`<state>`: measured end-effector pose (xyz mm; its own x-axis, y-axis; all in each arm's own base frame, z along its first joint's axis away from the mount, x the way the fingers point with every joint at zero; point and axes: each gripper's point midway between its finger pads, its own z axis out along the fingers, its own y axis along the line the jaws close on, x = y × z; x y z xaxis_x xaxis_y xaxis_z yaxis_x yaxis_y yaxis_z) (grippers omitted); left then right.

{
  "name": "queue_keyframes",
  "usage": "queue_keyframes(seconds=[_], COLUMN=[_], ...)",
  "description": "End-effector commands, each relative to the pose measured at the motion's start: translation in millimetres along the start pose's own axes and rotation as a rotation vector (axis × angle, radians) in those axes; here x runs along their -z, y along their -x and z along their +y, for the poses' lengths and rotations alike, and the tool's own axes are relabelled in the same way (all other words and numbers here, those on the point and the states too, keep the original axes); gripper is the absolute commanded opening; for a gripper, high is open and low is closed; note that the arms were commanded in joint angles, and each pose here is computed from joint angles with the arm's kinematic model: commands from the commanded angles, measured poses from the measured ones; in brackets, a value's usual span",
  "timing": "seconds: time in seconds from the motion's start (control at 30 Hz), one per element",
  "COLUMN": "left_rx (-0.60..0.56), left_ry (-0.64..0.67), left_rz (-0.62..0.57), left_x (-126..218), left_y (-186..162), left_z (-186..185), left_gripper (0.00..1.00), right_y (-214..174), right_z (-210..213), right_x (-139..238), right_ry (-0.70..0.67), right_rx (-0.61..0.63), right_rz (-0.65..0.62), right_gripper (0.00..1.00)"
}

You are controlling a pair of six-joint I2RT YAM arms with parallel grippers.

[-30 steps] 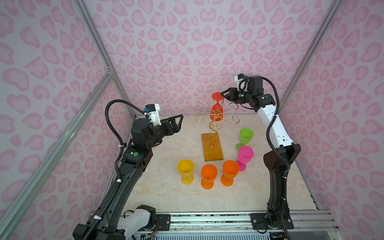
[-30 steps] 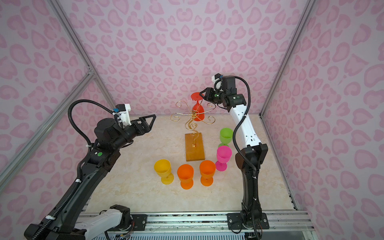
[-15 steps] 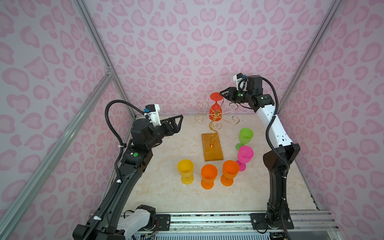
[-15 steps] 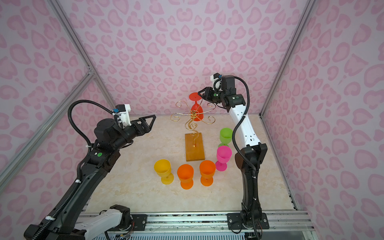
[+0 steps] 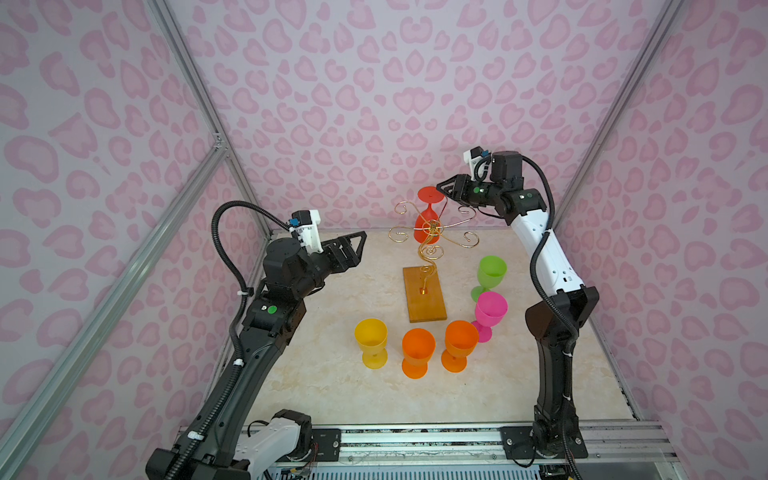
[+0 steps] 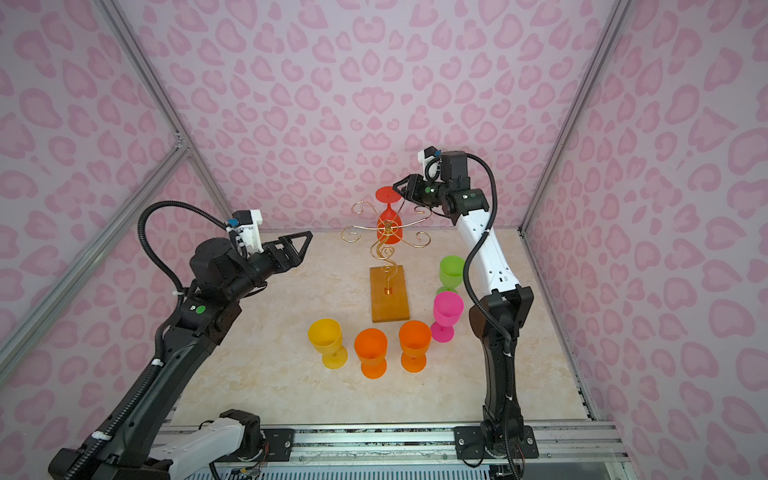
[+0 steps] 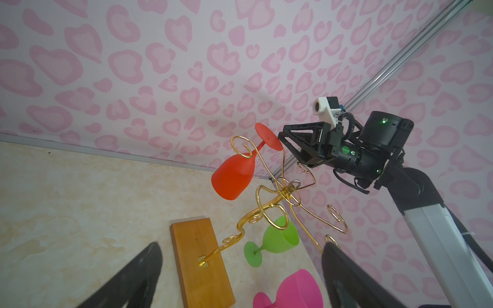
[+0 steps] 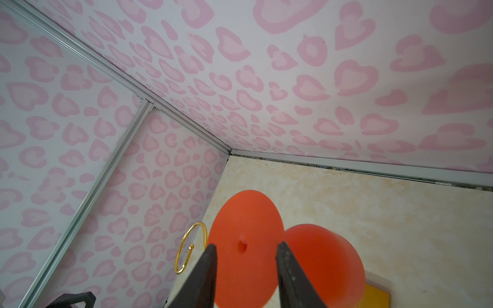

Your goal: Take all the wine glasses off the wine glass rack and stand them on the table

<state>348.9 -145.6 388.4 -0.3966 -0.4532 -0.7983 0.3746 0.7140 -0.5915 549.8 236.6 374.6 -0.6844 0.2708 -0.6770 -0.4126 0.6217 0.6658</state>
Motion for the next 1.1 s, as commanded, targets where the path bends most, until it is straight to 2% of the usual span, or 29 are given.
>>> queue_keyframes(seconds=[0.0,0.37,1.07], left_rx=[-0.016,-0.018,-0.013], left_ry=[-0.02,-0.021,-0.037], left_rz=[-0.017,-0.019,-0.016], left_x=[1.7,2.5,1.5], left_y=[3.8,4.1,5.8], left_z=[-4.8,-5.2,-8.9], left_gripper=[0.95,0.95,0.95], right_y=[-7.1,-6.8,-22.1], right_z=[-11.2,-14.3,-8.5], right_x=[-6.8,-6.7,-3.3], right_ry=[-0.024,-0.039,-0.021], right_rx=[-0.018,-0.023,-0.036], right_rz=[0.019,0.017,0.092], right_gripper=[0.39,0.39,0.39])
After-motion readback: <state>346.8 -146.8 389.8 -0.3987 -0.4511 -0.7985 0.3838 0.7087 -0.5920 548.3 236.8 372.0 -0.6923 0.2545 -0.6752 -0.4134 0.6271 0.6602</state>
